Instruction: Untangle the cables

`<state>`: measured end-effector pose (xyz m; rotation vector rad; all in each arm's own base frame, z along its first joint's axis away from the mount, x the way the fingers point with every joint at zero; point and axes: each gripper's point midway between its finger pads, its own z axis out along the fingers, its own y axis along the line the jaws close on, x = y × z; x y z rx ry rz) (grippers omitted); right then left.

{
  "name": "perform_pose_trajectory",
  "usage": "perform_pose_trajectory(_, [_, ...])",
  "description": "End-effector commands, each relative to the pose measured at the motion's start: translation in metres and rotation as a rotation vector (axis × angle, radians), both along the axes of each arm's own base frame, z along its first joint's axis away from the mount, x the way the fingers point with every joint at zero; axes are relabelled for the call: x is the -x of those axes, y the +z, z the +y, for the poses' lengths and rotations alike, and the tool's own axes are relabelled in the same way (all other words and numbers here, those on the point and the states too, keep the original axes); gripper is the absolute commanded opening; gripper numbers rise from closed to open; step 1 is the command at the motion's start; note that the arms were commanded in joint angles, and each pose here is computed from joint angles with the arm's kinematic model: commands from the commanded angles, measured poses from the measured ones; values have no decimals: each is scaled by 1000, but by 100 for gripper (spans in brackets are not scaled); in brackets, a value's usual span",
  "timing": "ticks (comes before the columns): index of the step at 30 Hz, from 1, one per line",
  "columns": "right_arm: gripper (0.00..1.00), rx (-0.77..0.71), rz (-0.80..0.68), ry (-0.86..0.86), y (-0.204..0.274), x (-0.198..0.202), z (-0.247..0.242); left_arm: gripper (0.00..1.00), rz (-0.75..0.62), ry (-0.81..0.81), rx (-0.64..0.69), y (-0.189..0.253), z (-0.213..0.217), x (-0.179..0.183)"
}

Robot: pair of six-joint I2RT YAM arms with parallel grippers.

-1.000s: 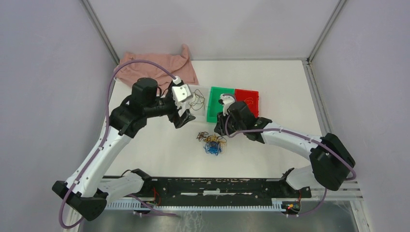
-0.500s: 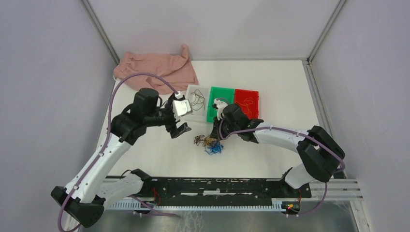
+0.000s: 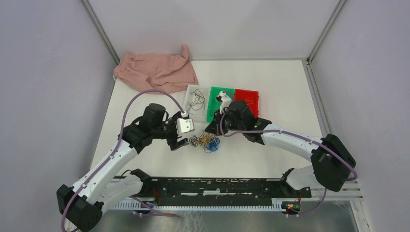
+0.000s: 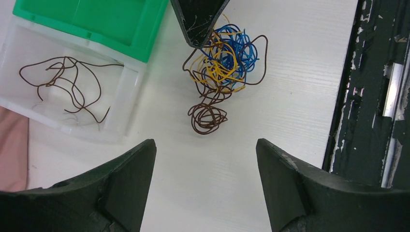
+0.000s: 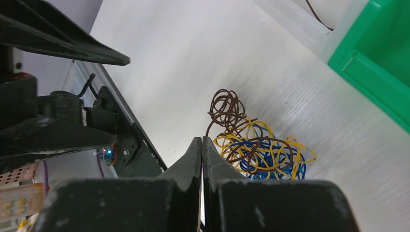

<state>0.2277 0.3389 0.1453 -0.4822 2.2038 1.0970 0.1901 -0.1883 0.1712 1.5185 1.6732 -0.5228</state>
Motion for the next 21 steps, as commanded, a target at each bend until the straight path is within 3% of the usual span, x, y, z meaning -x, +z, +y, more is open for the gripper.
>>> perform_pose_trajectory(1, [0,-165,-49,26,50,4,13,83,-155,-25,93,27,-13,-16])
perform_pose_trajectory(11, [0,-373,-39,119,107,17,35,69,-178,-37,220,55,-31,-19])
perform_pose_trajectory(21, [0,-411,-31,171,118,27,45,62,-155,-53,216,51,-36,-21])
